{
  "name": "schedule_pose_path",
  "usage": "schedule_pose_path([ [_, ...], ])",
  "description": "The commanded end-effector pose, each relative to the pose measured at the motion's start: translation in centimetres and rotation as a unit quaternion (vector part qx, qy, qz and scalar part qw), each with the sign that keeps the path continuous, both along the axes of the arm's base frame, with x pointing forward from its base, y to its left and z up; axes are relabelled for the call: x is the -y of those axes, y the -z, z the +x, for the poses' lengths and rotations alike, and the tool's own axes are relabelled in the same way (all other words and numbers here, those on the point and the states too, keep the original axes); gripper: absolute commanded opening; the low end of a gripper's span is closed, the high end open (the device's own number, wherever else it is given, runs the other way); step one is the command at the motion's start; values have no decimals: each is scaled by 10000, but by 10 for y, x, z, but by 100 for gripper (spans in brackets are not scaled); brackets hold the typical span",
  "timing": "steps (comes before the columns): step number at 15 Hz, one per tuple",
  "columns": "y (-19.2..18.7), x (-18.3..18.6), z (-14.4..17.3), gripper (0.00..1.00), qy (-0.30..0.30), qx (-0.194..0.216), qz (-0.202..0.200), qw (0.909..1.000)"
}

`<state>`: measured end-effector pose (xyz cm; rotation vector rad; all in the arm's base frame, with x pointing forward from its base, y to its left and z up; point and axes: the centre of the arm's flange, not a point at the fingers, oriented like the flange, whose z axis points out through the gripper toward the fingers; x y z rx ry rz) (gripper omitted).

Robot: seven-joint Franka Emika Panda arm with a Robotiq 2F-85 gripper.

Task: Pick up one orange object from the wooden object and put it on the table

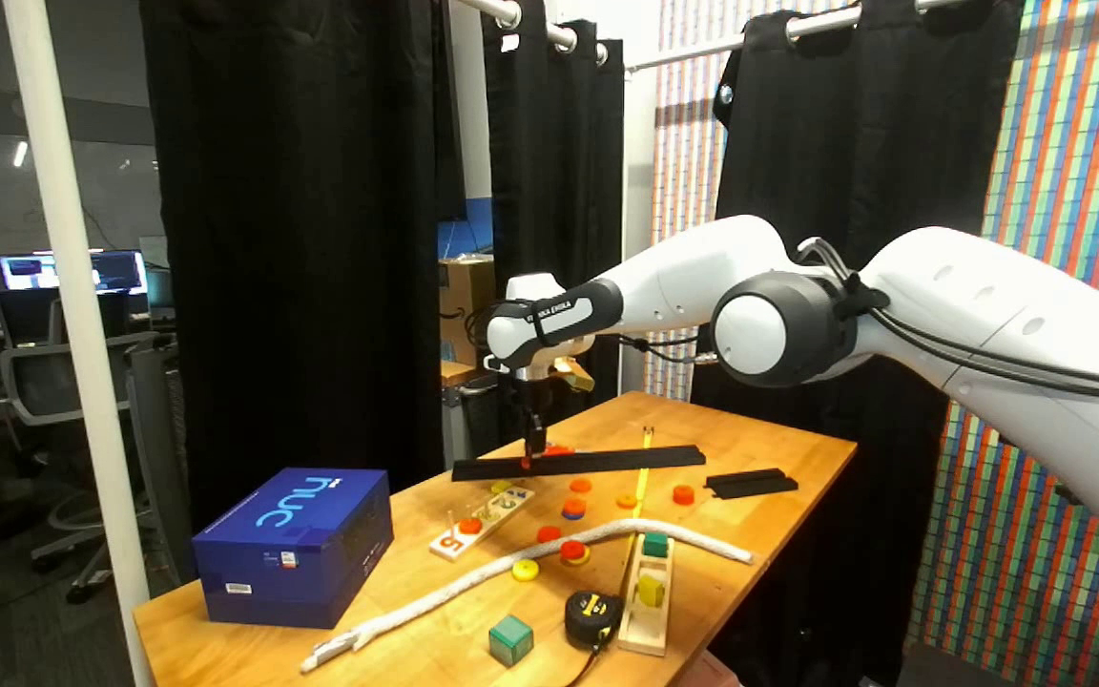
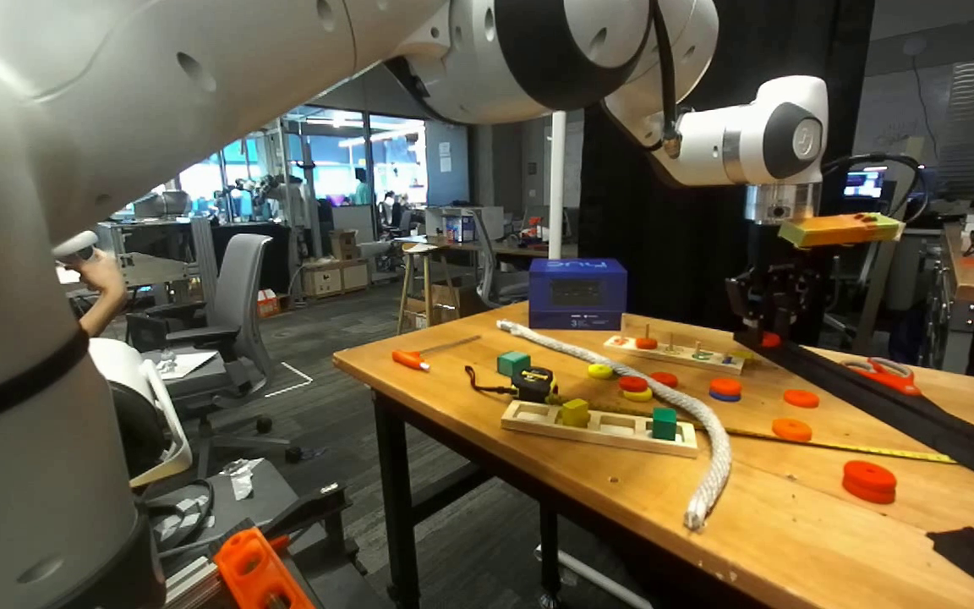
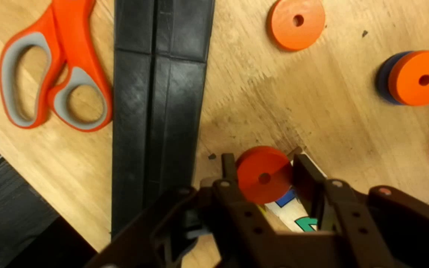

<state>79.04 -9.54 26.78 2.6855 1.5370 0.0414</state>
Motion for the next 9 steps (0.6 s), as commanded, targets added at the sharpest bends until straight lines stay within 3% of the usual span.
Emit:
schedule_pose_path([
  [1,-6,14,-5,25,126,-50,101,9999],
  [9,16,29,-12,25,235,-326,128,9991],
])
